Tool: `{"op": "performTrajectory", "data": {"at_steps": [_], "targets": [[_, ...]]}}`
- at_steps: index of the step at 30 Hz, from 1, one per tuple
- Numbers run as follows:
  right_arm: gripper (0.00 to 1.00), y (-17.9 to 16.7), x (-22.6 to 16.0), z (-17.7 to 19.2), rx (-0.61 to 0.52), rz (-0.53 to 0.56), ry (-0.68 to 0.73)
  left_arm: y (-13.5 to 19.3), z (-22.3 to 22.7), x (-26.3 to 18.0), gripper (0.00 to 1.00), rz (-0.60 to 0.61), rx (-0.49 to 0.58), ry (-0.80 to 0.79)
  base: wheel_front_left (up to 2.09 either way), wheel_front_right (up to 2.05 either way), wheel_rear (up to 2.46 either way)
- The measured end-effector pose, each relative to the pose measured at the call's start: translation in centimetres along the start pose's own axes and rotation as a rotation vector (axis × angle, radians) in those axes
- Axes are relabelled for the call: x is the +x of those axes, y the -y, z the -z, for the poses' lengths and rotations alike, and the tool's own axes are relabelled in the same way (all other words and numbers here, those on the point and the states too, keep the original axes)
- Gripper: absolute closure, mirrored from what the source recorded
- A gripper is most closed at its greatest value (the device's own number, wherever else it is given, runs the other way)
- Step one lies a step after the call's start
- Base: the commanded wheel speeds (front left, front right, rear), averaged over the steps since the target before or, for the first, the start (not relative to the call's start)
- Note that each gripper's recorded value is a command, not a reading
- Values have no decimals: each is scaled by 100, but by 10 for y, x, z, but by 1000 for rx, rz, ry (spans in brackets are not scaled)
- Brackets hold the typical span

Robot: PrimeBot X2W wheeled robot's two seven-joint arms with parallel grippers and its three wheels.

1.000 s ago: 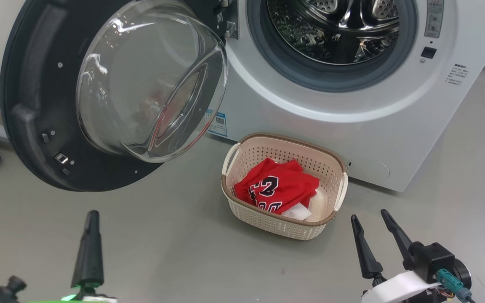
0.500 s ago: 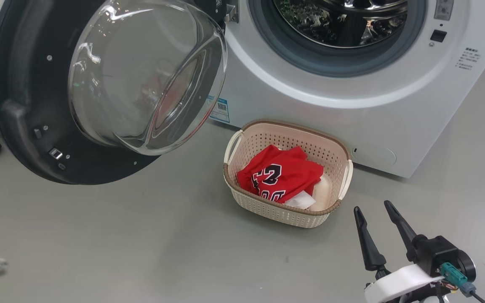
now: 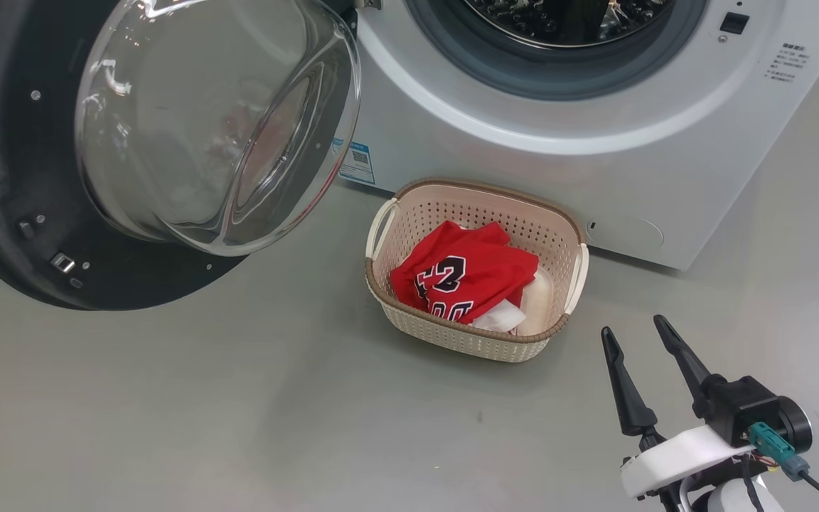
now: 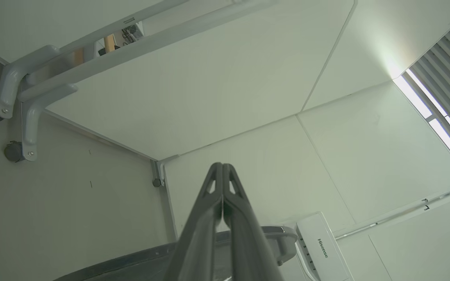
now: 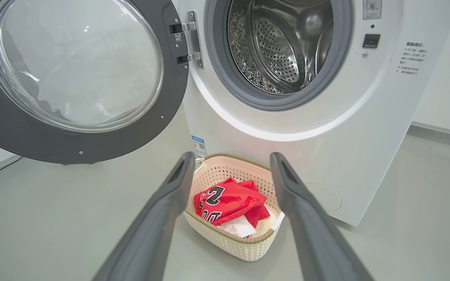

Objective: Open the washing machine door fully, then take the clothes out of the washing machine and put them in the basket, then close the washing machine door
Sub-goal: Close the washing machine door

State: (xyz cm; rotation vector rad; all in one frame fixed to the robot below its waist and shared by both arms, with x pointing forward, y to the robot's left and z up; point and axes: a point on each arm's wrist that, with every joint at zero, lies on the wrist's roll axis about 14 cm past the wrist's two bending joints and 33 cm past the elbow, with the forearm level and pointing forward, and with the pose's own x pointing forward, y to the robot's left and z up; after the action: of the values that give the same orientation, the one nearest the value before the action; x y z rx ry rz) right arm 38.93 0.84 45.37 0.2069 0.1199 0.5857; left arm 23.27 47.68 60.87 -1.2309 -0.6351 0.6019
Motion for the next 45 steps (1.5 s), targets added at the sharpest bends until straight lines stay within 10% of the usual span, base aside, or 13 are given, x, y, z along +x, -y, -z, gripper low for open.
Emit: {"op": "performTrajectory", "data": {"at_steps": [45], "targets": [[0, 40, -2, 2, -5, 95, -3, -51, 134, 53, 100, -183, 49, -512, 0, 0, 0]]}}
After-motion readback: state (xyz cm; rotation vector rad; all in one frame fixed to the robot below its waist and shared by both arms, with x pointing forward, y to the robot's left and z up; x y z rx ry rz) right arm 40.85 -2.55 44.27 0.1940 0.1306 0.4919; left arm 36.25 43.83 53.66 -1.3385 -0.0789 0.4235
